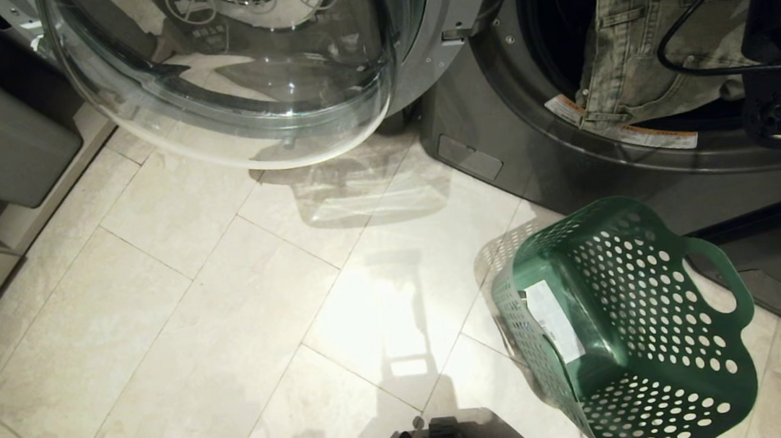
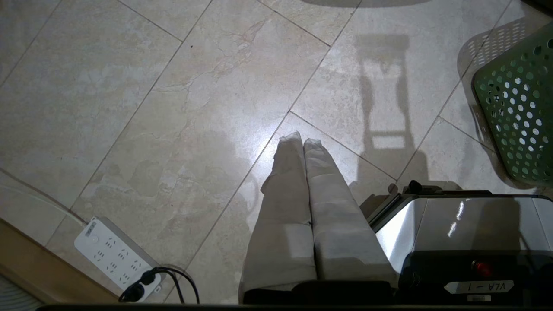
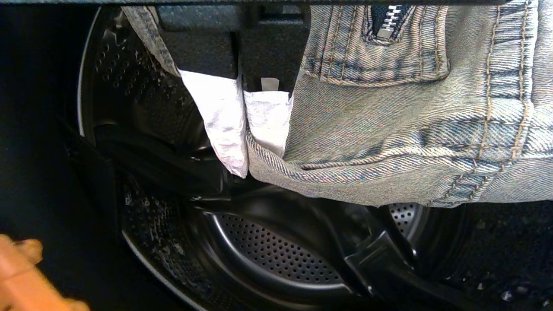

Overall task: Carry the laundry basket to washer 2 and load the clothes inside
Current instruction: Place the clothes into the washing machine

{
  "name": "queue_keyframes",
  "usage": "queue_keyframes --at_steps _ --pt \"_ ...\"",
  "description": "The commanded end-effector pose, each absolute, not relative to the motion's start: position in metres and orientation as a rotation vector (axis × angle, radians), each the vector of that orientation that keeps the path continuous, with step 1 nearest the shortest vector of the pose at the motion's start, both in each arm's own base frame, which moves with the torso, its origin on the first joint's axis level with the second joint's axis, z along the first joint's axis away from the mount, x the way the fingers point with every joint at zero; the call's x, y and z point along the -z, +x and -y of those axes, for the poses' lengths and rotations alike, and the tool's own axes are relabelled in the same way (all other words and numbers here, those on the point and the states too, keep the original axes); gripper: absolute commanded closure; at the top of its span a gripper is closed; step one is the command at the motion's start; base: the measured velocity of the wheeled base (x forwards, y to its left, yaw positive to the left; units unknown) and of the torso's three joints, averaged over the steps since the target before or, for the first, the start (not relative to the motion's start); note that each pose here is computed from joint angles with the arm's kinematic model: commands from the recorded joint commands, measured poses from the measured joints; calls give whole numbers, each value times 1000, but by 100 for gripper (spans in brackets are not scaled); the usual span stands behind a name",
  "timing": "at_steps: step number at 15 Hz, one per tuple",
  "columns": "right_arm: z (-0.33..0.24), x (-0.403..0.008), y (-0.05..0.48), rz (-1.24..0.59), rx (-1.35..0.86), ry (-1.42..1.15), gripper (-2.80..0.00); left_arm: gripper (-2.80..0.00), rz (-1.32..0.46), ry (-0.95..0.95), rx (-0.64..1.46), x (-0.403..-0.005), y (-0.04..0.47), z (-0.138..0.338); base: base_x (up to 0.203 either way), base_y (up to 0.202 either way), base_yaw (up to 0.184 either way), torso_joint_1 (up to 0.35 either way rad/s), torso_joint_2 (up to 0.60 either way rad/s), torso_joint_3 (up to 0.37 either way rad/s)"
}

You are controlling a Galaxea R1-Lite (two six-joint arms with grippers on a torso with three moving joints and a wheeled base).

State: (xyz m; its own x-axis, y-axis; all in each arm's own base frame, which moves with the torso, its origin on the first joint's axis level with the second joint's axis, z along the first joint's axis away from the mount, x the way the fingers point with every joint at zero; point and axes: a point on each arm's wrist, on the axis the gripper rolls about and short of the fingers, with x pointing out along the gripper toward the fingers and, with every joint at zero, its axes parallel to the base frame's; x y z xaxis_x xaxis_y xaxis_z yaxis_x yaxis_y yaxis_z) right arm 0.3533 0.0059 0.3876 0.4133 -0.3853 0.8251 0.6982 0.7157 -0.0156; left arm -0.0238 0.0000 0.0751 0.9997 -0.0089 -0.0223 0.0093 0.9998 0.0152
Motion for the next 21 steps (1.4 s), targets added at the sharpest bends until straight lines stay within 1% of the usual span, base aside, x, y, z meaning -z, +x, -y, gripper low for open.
queue_keyframes --at_steps 1,4,8,14,18,21 --pt "-6 -377 362 893 701 -397 0 0 -24 15 9 -75 -24 0 0 0 0 0 0 0" --pt "-5 -362 379 848 720 -387 0 0 -23 15 11 -75 -24 0 0 0 0 0 0 0" --pt "-1 -335 402 722 800 -343 0 0 -24 15 9 -75 -24 0 0 0 0 0 0 0" --pt "-1 -313 423 650 828 -315 0 0 -23 15 11 -75 -24 0 0 0 0 0 0 0" --pt "0 -318 424 643 828 -294 0 0 -24 15 11 -75 -24 0 0 0 0 0 0 0" --pt "-2 -340 422 753 851 -246 0 0 -23 15 11 -75 -24 0 0 0 0 0 0 0"
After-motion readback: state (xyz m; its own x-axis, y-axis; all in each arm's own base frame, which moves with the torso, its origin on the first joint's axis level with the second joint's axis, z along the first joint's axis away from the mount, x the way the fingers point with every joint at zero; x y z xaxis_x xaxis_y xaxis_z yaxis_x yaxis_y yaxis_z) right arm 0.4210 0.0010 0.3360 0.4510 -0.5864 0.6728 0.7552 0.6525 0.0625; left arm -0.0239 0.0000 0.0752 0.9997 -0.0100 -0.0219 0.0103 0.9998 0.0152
